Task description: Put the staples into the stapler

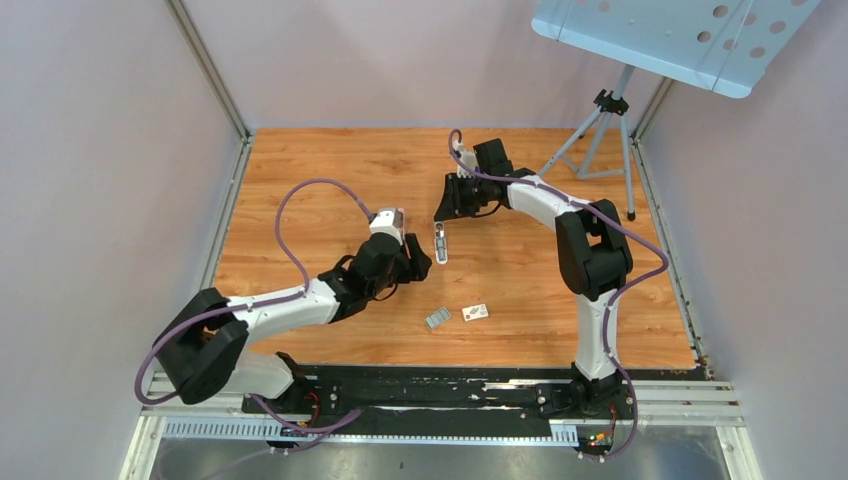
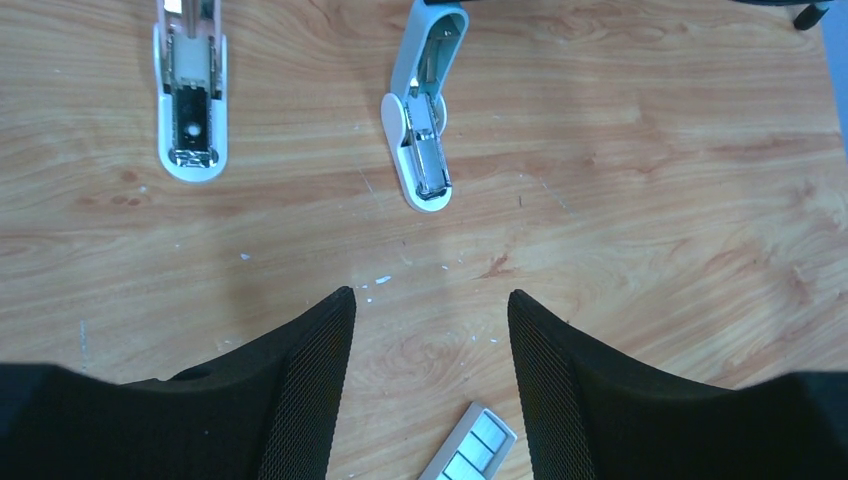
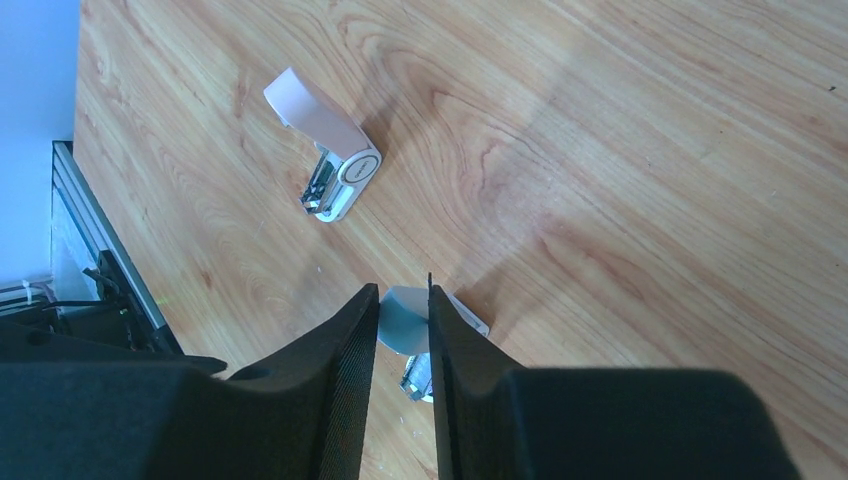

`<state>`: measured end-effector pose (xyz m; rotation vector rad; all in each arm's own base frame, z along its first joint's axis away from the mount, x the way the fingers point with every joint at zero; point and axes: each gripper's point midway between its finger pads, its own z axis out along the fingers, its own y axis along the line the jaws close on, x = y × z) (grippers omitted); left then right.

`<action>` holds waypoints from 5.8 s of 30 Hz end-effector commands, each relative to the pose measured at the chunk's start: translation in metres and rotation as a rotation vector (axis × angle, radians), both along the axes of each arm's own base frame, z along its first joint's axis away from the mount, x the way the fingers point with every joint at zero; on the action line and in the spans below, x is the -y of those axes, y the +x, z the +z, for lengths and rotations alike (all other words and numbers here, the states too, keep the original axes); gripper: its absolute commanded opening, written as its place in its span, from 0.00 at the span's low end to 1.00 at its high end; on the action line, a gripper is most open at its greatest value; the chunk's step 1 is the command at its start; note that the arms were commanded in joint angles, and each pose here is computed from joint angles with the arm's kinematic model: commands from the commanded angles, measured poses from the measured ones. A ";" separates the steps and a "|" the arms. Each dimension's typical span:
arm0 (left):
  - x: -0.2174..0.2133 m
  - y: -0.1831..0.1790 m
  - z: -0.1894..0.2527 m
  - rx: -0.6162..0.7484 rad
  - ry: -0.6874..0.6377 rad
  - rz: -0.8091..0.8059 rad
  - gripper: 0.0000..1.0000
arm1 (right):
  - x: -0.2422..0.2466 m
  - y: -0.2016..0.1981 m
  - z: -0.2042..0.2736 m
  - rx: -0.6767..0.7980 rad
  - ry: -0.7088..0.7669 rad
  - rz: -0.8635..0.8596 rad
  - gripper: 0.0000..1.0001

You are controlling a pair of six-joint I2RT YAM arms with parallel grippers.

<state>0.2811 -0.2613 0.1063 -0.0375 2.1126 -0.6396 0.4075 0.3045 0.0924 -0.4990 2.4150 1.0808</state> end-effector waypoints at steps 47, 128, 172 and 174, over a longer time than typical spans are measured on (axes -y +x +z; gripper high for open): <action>-0.003 0.031 -0.051 -0.050 -0.007 0.088 0.47 | 0.025 -0.058 -0.020 -0.057 -0.173 0.000 0.26; -0.100 -0.013 0.031 0.037 0.302 0.093 1.00 | 0.049 -0.157 0.002 0.017 -0.337 0.020 0.70; 0.000 -0.095 -0.063 -0.276 -0.203 -0.165 0.40 | 0.002 -0.218 -0.046 -0.055 -0.284 0.190 0.33; 0.005 -0.098 -0.067 -0.288 -0.207 -0.176 0.40 | 0.002 -0.219 -0.049 -0.054 -0.286 0.191 0.33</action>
